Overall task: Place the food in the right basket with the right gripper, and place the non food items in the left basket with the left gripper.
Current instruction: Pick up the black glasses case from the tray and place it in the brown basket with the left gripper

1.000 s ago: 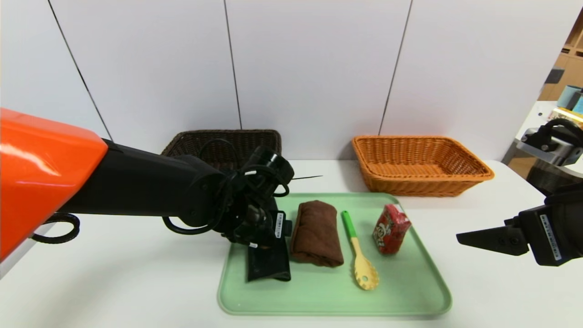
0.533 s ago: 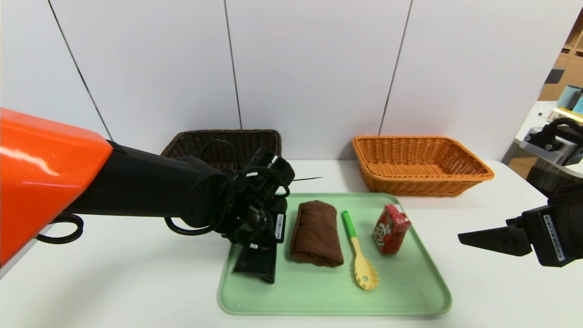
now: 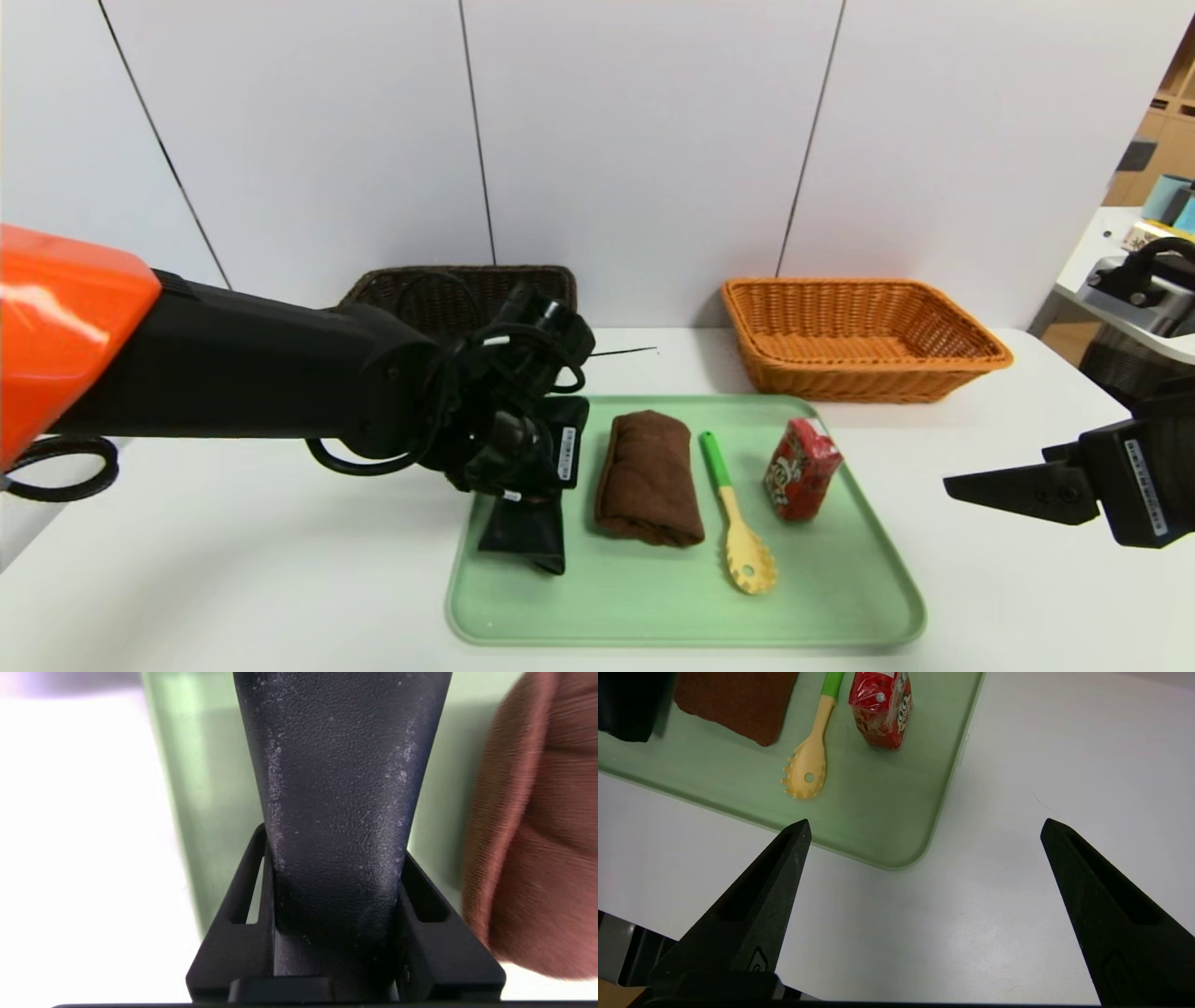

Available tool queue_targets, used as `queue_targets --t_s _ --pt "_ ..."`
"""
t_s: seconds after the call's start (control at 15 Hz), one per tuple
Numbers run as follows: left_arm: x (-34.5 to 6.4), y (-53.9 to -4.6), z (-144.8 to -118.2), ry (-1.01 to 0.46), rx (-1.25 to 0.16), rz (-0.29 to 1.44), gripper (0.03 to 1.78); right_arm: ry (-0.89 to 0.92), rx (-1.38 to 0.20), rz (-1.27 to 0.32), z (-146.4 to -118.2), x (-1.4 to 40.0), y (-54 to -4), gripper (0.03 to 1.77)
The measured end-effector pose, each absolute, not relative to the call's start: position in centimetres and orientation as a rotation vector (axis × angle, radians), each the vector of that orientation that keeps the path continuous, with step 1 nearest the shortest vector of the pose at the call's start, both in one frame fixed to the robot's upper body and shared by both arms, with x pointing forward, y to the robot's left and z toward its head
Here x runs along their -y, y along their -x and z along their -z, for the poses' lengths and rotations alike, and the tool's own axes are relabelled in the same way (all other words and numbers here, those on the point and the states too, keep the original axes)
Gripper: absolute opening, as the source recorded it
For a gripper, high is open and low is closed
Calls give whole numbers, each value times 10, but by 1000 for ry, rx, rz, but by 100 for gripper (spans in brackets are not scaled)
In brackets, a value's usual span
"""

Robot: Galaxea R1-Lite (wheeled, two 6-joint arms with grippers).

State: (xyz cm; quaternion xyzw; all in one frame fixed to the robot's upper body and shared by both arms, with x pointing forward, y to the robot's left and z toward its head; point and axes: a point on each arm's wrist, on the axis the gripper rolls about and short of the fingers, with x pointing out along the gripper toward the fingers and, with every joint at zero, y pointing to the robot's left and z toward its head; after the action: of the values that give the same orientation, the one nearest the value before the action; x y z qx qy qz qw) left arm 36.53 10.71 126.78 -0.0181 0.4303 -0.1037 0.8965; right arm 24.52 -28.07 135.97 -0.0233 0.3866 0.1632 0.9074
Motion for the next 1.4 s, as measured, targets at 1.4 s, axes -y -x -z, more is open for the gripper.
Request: queue_targets --t_s 1.4 --pt "-205 -372 -1416 -351 -446 352 58 44 -787 -334 -1361 282 -243 170"
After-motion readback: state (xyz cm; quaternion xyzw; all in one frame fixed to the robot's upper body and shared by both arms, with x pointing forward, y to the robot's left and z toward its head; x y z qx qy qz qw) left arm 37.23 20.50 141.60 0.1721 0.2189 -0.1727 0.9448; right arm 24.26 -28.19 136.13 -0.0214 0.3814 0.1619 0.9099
